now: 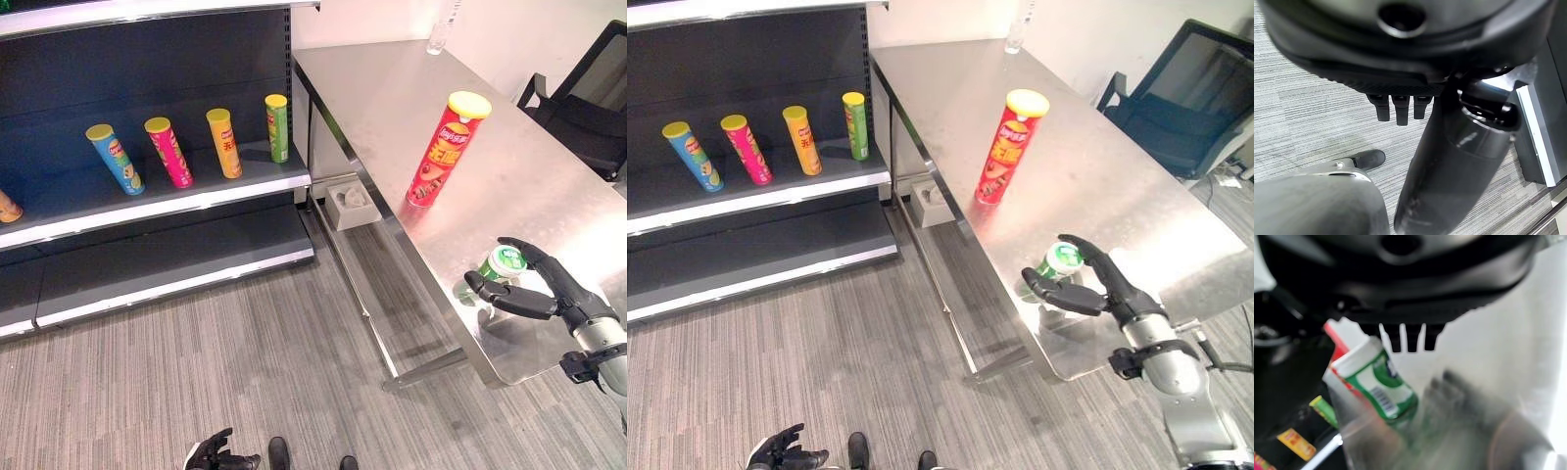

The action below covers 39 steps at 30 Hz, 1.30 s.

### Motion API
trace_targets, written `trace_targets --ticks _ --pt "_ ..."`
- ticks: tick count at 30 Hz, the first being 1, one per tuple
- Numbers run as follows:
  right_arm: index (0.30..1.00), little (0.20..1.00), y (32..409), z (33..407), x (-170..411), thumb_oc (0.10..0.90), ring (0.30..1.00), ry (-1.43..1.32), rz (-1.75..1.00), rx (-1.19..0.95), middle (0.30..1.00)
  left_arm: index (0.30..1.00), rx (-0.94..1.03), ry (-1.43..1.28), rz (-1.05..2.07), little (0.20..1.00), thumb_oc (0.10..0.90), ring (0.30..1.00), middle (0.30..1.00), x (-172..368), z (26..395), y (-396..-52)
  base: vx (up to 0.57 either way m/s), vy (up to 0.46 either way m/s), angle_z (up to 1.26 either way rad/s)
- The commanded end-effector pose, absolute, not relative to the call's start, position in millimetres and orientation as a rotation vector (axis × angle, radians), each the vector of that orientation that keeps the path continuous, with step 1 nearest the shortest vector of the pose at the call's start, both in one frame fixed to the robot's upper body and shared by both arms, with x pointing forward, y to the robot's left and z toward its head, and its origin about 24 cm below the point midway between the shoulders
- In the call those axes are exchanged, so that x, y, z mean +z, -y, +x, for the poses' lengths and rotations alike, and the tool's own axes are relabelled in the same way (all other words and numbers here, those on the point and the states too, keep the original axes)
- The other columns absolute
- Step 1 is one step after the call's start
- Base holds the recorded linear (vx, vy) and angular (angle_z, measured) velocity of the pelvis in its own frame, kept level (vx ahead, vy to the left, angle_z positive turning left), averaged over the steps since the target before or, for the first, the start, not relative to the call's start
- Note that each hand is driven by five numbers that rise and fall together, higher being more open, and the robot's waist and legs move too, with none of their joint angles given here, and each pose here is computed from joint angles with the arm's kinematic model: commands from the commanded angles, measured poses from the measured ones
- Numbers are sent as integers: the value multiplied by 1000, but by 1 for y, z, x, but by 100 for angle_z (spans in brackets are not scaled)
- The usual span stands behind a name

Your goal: Put the goods on the table back onto the shelves and tidy them up.

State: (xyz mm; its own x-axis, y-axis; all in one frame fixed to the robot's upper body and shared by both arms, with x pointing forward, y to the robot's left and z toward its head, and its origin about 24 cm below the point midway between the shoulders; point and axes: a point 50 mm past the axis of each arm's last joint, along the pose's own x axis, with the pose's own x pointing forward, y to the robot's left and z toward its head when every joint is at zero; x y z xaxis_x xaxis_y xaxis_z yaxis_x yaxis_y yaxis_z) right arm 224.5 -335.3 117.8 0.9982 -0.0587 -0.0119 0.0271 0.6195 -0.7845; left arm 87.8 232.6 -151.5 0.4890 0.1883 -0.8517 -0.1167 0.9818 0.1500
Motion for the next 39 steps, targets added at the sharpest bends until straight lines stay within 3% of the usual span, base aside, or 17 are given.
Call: trace_targets --ticks 1,15,17,18,34,39 --pt "900 900 342 236 162 800 900 117 -1025 -134 900 900 196 -924 96 900 800 900 900 -140 119 -239 0 0 0" --pt "900 900 339 241 146 800 900 96 -1134 -210 900 900 219 -938 118 900 800 900 900 -141 117 -241 0 0 0" --pt "394 394 336 243 141 463 394 101 -1104 -222 394 900 219 -938 120 900 800 900 900 -141 118 -241 0 0 0" --pt "300 300 334 244 139 400 300 103 -1089 -224 300 900 221 -937 119 900 800 900 900 -141 118 -241 0 0 0" --pt "300 300 322 247 129 400 300 138 -1015 -252 300 900 238 -945 127 900 800 900 900 -140 115 -245 -1 -1 1" --pt "300 300 318 243 168 400 300 309 -1032 -305 300 900 257 -938 132 900 800 900 900 -139 114 -250 -3 -19 3"
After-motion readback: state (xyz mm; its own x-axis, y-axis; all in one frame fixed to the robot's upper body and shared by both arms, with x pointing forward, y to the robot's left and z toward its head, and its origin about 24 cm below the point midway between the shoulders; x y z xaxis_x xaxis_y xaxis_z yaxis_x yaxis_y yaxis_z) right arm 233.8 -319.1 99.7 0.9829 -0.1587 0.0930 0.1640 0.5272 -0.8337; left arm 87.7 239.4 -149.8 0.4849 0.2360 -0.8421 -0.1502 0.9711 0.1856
